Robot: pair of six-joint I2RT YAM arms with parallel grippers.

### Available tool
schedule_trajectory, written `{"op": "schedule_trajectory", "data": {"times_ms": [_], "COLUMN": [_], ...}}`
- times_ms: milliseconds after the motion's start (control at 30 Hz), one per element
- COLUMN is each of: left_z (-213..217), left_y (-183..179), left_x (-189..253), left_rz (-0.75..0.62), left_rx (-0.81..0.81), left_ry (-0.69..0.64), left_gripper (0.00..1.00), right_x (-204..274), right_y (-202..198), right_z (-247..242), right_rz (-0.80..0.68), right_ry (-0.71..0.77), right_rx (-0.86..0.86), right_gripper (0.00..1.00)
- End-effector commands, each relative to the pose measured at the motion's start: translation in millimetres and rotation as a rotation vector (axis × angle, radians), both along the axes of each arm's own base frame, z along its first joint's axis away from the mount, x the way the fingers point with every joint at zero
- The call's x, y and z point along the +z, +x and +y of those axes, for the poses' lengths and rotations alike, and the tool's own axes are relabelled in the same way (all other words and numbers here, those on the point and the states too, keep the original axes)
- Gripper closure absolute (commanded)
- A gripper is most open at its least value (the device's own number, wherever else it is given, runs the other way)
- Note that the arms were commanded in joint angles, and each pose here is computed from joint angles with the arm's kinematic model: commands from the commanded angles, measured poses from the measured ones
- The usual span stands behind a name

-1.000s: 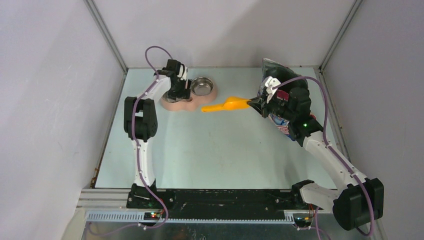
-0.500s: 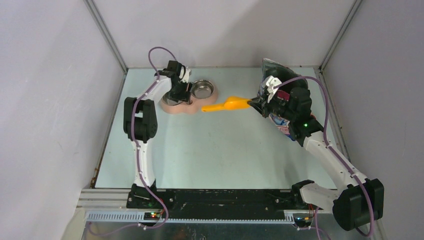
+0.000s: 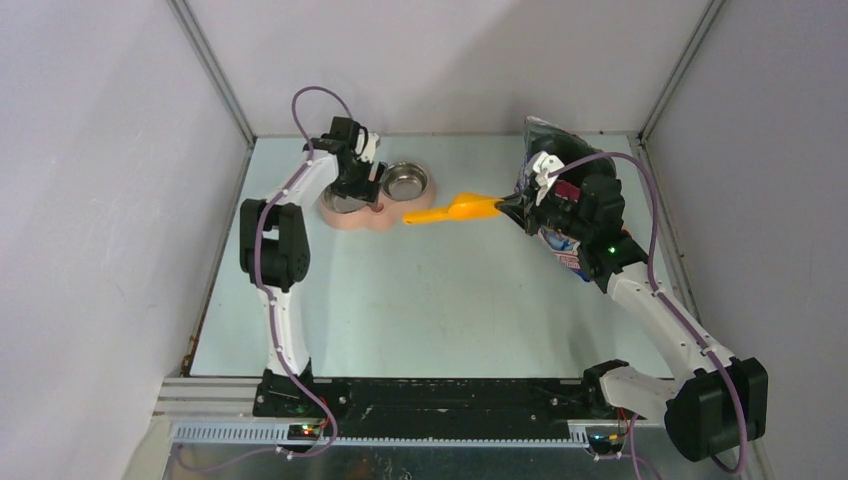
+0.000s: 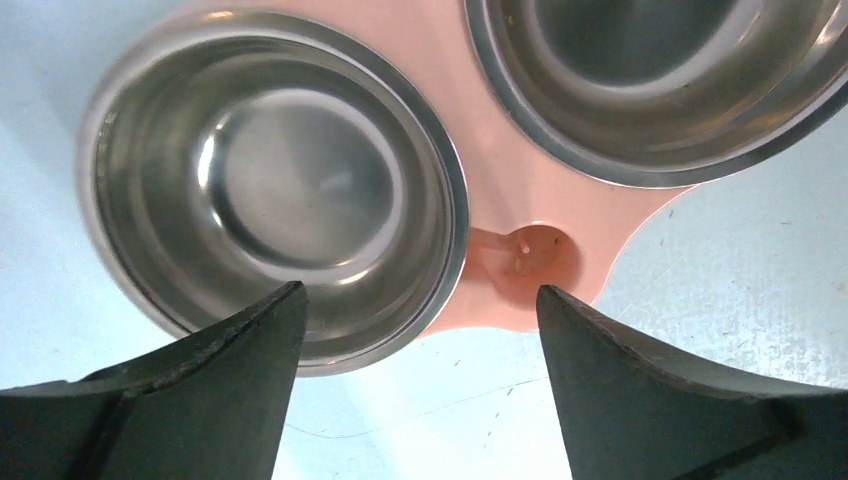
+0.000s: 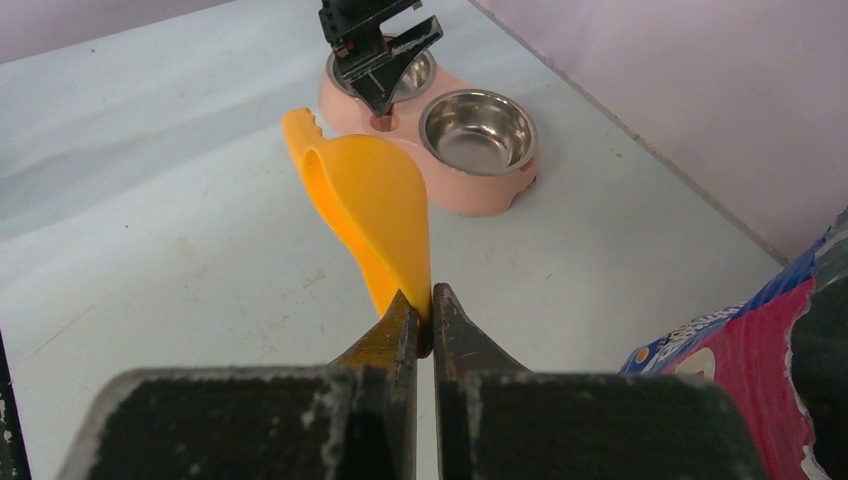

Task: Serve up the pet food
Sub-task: Adjust the pet food bowl at the center of the board.

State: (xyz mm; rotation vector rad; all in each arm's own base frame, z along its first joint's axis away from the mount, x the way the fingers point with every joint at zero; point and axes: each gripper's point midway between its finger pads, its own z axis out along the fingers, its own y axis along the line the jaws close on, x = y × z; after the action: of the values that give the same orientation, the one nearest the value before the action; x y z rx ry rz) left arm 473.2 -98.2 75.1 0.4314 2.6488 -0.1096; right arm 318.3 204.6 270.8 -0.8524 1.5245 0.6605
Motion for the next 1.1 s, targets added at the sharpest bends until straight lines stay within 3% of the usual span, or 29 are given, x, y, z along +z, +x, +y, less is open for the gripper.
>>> {"op": "schedule_trajectory", "data": {"times_ms": [0, 200, 400, 500, 600, 767, 1067], "left_z": [2.8, -7.8, -28.8, -29.7, -18.2, -14.7, -24.0], "left_y": [20.9, 13.1, -37.7, -55.4, -68.7, -89.6, -73.8], "left_x": [66.2, 122.6, 151.0, 185.1, 173.5, 118.1, 40.0], "left_rz": [-0.192, -0.298, -0.32, -0.458, -0.483, -0.285, -0.057], "left_rx": [0.018, -0.01, -0.109, -0.159, -0.183, -0.198, -0.095], "left_ry": [0.009, -0.078, -0.231, -0.259, -0.193, -0.165, -0.195], "left_gripper": [0.08, 0.02, 0.0, 0.0, 0.0, 0.0, 0.0], "right_x": [38.8, 38.4, 39.8, 40.1, 41.1, 44.8, 45.8], "right_y": [-1.1, -1.4, -1.5, 2.0, 3.3, 3.2, 5.6], "right_z": [0.5, 0.6, 1.8, 0.8, -0.4, -2.9, -8.3], "right_rz": [-0.088, -0.086, -0.074, -0.052, -0.048, -0.058, -0.053], "right_ry": [0.05, 0.049, 0.065, 0.085, 0.092, 0.096, 0.102], "right_rx": [0.006, 0.007, 0.007, -0.018, -0.029, -0.041, -0.062], "right_gripper": [1.0, 1.0, 1.0, 1.0, 1.0, 1.0, 1.0]}}
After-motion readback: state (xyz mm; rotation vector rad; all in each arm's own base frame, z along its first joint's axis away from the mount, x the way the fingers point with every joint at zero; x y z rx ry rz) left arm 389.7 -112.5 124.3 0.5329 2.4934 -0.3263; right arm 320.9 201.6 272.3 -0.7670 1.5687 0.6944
